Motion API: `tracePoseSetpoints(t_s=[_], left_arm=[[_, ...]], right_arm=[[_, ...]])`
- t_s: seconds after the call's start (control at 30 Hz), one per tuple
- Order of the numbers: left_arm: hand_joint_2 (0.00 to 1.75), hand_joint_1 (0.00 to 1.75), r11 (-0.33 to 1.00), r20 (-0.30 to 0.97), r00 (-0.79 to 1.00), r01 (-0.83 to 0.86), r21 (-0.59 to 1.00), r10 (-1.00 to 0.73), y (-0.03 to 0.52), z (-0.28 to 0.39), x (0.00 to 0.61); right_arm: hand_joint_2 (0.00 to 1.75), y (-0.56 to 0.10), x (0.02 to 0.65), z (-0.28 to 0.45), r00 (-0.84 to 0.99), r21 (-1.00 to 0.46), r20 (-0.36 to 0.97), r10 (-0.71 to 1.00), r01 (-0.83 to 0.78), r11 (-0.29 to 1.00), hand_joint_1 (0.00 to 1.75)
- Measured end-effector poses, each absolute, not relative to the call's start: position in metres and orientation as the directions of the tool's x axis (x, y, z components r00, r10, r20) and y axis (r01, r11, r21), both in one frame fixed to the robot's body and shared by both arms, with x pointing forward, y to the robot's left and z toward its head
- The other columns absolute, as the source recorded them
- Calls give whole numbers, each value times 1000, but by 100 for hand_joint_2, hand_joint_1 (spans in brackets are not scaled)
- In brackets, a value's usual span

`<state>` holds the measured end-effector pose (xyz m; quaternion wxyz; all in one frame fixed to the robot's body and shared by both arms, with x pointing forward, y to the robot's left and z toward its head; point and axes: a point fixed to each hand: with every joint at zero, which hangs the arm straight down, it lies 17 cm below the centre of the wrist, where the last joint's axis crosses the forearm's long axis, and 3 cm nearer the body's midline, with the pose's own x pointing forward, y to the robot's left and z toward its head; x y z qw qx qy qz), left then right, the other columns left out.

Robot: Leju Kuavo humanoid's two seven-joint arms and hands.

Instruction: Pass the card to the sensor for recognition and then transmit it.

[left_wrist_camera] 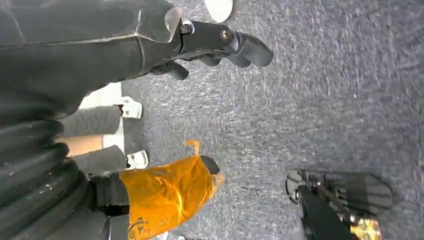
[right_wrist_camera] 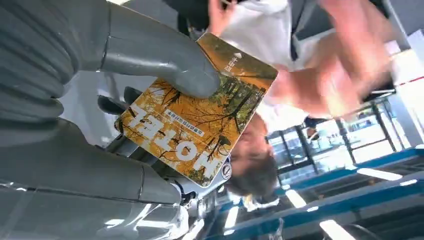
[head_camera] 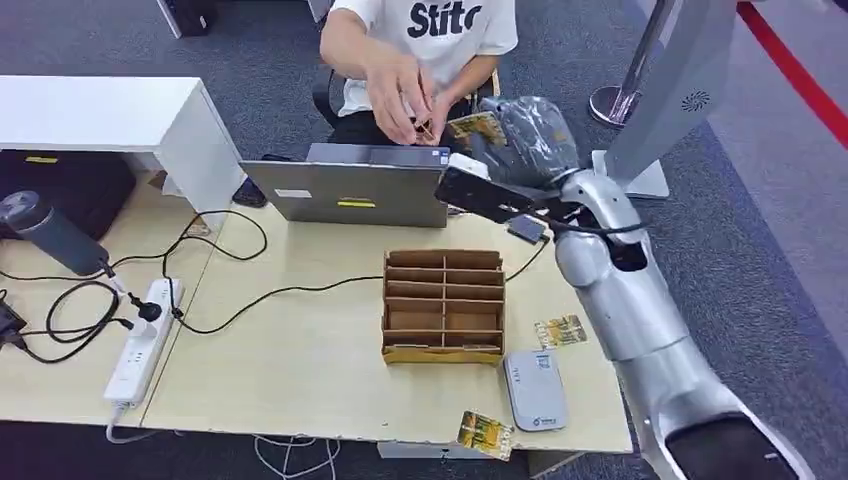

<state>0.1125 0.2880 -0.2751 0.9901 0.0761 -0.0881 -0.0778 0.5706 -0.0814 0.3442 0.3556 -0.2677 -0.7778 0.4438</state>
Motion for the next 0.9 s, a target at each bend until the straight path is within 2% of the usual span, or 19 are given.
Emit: tracePoseSetpoints(t_s=[0.33, 0.37, 0.4, 0.6, 0.9], left_arm=[[175, 0, 967, 156, 965, 185, 173, -213, 288, -275, 115], [175, 0, 966, 156, 964, 189, 174, -217, 288, -275, 115], [175, 0, 966, 155, 963, 192, 174, -219, 288, -275, 114], [175, 0, 965, 153, 963, 194, 175, -221, 288, -275, 114], [175, 0, 965, 149, 964, 194, 177, -221, 289, -275, 111]], right_arm=[[175, -51, 589, 325, -572, -918, 301, 763, 44, 395, 175], [175, -50, 589, 322, -570, -919, 303, 764, 39, 393, 54], [175, -50, 589, 318, -571, -921, 301, 764, 33, 388, 0], [175, -42, 586, 308, -599, -908, 349, 721, -25, 419, 0], [175, -37, 575, 310, -629, -891, 367, 685, -27, 453, 0]])
